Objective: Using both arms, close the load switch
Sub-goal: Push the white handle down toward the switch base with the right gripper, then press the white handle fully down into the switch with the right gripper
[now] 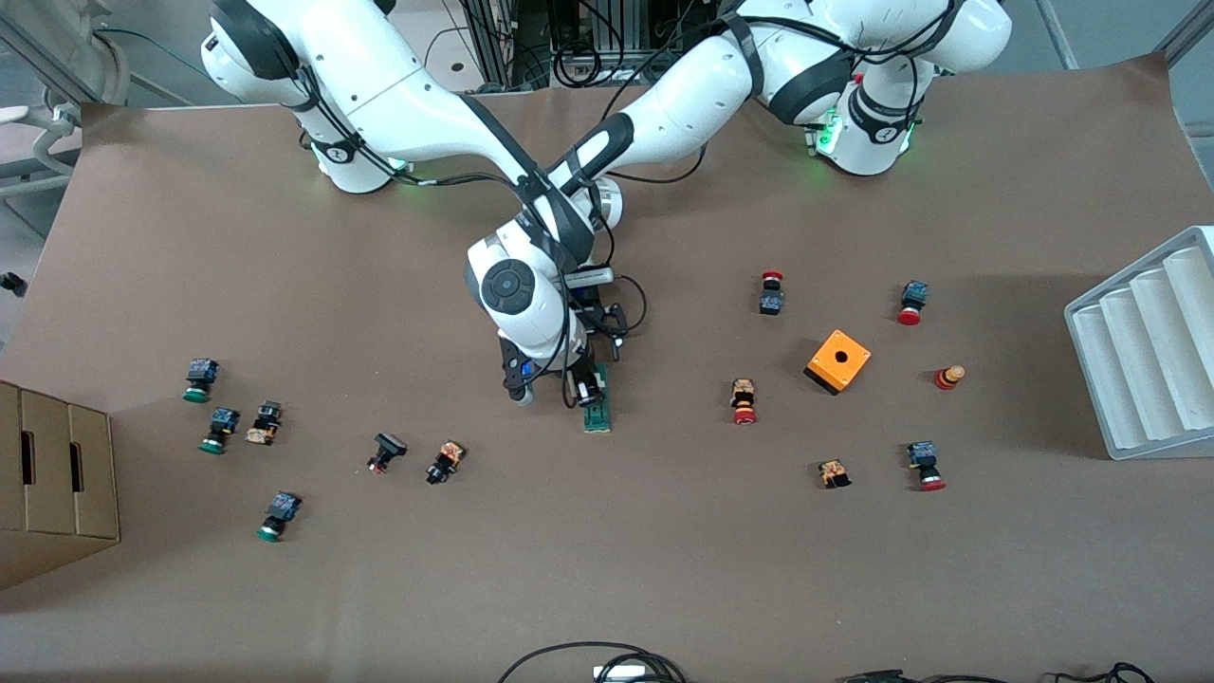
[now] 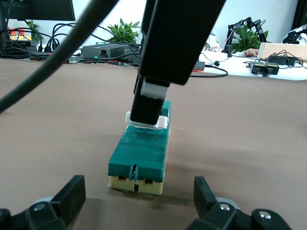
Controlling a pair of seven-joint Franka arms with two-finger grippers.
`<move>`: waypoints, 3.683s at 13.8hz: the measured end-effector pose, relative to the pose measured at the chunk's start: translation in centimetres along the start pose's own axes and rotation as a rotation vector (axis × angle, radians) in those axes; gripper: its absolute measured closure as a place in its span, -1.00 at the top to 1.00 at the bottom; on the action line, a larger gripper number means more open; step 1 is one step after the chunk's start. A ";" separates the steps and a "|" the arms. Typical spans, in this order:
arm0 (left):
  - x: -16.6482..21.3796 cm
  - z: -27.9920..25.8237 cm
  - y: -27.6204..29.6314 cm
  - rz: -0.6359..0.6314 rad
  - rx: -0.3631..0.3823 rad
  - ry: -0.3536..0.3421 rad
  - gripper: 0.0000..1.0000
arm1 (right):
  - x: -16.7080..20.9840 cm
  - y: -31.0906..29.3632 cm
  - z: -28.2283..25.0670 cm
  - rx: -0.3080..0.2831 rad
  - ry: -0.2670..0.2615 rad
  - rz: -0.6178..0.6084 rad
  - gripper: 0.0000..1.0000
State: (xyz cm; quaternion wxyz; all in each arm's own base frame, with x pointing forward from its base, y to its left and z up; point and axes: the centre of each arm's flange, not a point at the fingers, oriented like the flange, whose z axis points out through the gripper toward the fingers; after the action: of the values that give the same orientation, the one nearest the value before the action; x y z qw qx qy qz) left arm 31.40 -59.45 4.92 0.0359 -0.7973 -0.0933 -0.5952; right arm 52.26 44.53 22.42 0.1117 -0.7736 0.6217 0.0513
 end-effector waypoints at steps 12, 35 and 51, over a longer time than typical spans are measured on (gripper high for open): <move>0.0 0.0 0.0 0.000 0.000 0.000 1.00 | -0.4 1.6 1.1 0.009 0.006 -0.016 0.06; 0.0 0.0 0.0 0.000 0.000 0.000 1.00 | 0.8 0.2 0.1 0.022 -0.012 0.035 -0.06; 0.0 0.0 0.0 0.000 0.000 0.000 1.00 | 0.6 -2.1 -1.8 0.058 -0.040 0.053 -0.22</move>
State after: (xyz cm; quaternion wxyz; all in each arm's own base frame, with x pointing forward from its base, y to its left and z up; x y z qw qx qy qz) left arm 31.40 -59.46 4.91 0.0360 -0.7972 -0.0934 -0.5953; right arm 54.33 43.99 24.25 0.1447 -0.7521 0.6409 0.0517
